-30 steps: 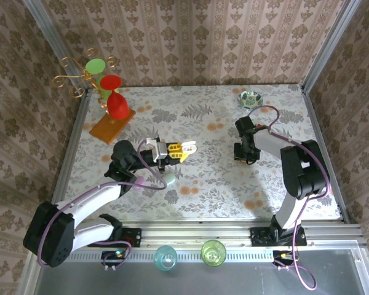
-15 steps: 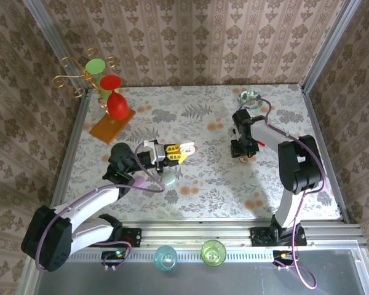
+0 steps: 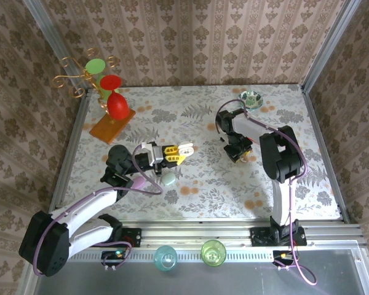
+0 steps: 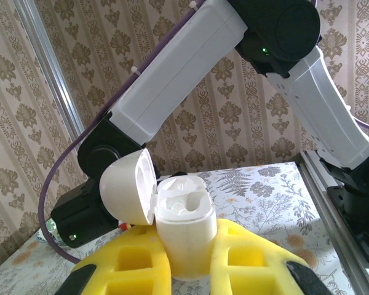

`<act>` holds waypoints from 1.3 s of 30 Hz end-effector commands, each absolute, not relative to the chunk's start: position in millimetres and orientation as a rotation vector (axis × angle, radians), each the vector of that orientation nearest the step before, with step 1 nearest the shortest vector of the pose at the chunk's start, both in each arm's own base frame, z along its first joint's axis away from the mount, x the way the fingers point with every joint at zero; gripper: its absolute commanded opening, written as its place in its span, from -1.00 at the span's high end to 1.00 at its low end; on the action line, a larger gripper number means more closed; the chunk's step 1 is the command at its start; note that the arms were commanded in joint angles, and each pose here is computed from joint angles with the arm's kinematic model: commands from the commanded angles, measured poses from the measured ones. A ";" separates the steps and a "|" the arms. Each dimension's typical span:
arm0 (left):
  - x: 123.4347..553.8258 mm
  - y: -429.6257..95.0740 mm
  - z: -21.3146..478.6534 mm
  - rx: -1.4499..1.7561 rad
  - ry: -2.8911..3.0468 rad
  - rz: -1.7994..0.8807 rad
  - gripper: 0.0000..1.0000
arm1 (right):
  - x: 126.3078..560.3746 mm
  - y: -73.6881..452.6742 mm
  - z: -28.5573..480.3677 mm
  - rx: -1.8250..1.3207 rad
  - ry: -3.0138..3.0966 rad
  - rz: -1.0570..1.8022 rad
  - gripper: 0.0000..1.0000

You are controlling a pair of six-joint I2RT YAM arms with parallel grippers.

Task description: Insert the wireless bluetooth earbuds into the charging case

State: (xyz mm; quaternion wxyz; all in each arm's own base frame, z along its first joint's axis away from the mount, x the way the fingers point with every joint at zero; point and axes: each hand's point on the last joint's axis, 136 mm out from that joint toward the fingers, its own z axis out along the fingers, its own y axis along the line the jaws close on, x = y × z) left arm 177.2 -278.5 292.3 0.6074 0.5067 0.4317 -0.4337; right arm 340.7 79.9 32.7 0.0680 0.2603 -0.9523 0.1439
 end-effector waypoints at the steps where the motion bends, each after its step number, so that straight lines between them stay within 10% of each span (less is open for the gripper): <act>1: 175.2 -276.3 291.7 1.177 0.978 -0.984 1.00 | 334.3 69.1 37.1 0.869 -2.740 0.509 0.16; 25: 176.6 -276.7 287.9 1.175 0.983 -0.973 1.00 | 328.9 73.9 16.6 0.887 -2.661 0.434 0.62; 39: 189.0 -281.1 285.5 1.146 0.987 -0.958 1.00 | 340.5 133.4 93.6 0.800 -3.116 -0.101 0.61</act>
